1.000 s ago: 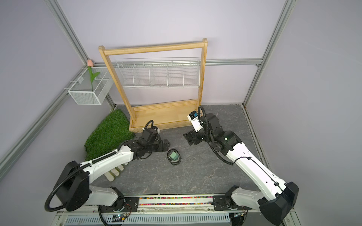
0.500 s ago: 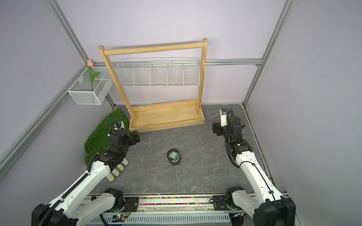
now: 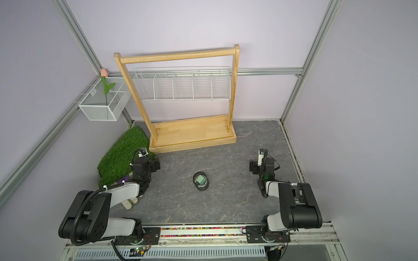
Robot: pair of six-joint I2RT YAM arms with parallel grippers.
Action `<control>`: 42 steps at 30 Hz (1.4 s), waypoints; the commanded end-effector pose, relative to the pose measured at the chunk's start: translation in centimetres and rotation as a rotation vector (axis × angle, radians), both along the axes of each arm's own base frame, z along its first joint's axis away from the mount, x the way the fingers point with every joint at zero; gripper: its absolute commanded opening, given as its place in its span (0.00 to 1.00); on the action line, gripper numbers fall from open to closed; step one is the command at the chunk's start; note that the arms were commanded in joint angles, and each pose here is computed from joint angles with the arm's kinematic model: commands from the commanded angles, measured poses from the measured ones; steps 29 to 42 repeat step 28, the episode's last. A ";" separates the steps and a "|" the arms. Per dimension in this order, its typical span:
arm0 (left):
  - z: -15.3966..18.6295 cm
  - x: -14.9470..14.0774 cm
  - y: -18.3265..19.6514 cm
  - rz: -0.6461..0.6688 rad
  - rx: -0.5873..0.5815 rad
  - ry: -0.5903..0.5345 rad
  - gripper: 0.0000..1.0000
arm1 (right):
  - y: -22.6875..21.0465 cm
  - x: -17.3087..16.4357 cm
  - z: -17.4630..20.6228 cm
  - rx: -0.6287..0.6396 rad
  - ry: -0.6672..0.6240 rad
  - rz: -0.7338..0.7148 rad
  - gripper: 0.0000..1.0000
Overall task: Pack away charging kits
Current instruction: Reset both arms
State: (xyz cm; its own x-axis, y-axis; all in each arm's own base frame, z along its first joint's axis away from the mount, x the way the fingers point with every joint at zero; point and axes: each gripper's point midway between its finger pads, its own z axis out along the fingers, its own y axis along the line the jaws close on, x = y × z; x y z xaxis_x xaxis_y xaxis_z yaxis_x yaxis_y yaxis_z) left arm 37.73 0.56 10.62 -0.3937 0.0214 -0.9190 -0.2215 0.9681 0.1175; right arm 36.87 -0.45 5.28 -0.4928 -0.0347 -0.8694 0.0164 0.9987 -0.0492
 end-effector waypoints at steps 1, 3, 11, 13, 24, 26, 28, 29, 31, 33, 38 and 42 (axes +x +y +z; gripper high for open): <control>2.5 1.9 0.7 -0.022 -0.052 -0.165 1.00 | 0.4 2.5 4.0 0.005 -0.181 0.027 0.89; 1.5 2.0 1.2 -0.017 -0.056 -0.204 1.00 | 0.3 2.7 4.1 0.009 -0.172 0.024 0.89; 1.0 2.3 1.8 0.006 -0.071 -0.160 0.99 | 0.2 2.7 4.1 0.008 -0.169 0.022 0.89; 1.1 2.4 1.8 0.008 -0.072 -0.157 0.99 | 0.2 2.7 4.1 0.007 -0.172 0.023 0.89; 1.2 2.4 1.8 0.006 -0.067 -0.171 0.99 | 0.3 2.8 4.0 0.000 -0.165 0.023 0.89; 1.1 2.4 1.7 0.005 -0.067 -0.171 0.99 | 0.3 2.8 3.9 0.002 -0.166 0.022 0.89; 1.1 2.3 1.8 0.006 -0.067 -0.169 0.99 | 0.3 2.7 4.0 0.002 -0.169 0.022 0.89; 1.1 2.3 1.8 0.006 -0.067 -0.169 0.99 | 0.3 2.7 4.0 0.002 -0.169 0.022 0.89; 1.1 2.3 1.8 0.006 -0.067 -0.169 0.99 | 0.3 2.7 4.0 0.002 -0.169 0.022 0.89; 1.1 2.3 1.8 0.006 -0.067 -0.169 0.99 | 0.3 2.7 4.0 0.002 -0.169 0.022 0.89; 1.1 2.3 1.8 0.006 -0.067 -0.169 0.99 | 0.3 2.7 4.0 0.002 -0.169 0.022 0.89; 1.1 2.3 1.8 0.006 -0.067 -0.169 0.99 | 0.3 2.7 4.0 0.002 -0.169 0.022 0.89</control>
